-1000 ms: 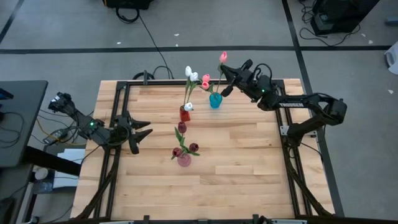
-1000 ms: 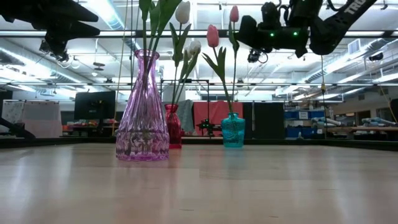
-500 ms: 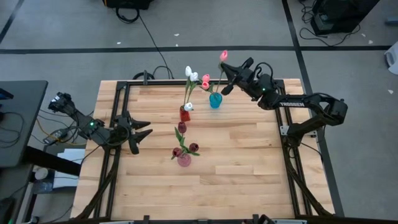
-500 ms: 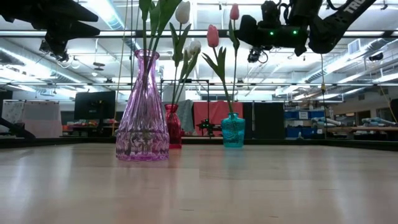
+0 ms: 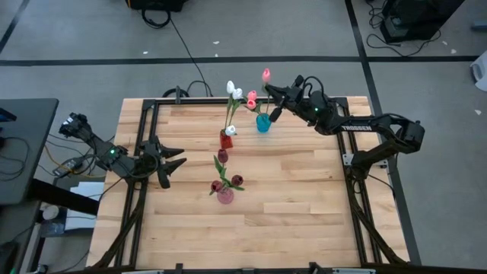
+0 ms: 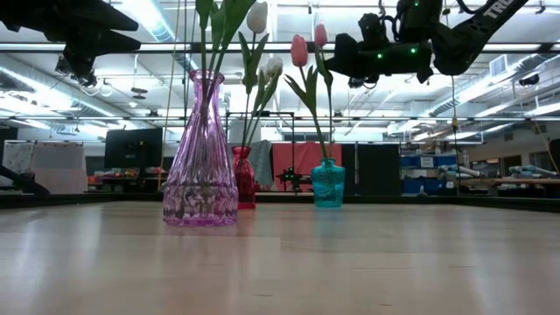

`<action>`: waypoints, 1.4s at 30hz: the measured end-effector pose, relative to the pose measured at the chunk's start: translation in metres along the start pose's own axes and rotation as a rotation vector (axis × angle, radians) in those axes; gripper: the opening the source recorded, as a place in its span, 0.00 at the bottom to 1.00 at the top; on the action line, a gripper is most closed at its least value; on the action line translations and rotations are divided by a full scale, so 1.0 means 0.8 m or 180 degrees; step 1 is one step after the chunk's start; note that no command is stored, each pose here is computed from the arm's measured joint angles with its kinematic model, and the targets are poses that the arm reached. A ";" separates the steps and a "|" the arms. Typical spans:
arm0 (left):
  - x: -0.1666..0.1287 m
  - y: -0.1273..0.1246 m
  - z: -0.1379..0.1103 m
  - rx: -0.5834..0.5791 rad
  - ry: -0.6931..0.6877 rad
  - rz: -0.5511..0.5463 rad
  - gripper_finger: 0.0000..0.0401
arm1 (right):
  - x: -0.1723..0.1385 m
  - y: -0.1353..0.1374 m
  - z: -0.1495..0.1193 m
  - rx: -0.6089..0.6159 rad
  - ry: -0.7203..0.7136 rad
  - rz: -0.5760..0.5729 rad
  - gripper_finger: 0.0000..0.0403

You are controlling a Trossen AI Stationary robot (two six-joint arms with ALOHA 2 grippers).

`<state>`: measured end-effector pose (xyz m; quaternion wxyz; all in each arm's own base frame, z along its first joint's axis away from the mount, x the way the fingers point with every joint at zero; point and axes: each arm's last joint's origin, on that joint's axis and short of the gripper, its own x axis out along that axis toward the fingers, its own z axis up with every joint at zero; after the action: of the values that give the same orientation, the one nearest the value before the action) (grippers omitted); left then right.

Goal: Sort flowers into vase by color
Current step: Put the pink tulip into the blue flower vase, then return to Home Position

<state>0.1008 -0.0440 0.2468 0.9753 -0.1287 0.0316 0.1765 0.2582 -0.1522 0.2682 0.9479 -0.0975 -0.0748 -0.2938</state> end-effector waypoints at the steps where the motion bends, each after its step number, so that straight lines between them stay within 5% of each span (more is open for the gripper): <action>1: 0.000 0.000 0.000 -0.0004 0.0000 -0.0001 0.45 | 0.000 0.001 -0.002 0.0009 0.0053 0.0011 0.02; 19: 0.000 -0.002 0.000 0.0103 0.0046 -0.0130 0.45 | -0.007 0.010 -0.029 0.0056 0.0890 0.0181 0.32; 35: -0.003 -0.001 0.010 0.0179 -0.0019 -0.0156 0.45 | -0.047 0.005 0.017 0.0184 0.1014 0.0224 0.33; 42: -0.004 0.000 0.010 0.0225 -0.0020 -0.0154 0.45 | -0.088 0.027 0.002 0.0164 0.0979 0.0081 0.33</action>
<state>0.0979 -0.0428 0.2549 0.9833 -0.0944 0.0317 0.1521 0.2126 -0.0962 0.2531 0.9540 -0.0280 0.0650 -0.2913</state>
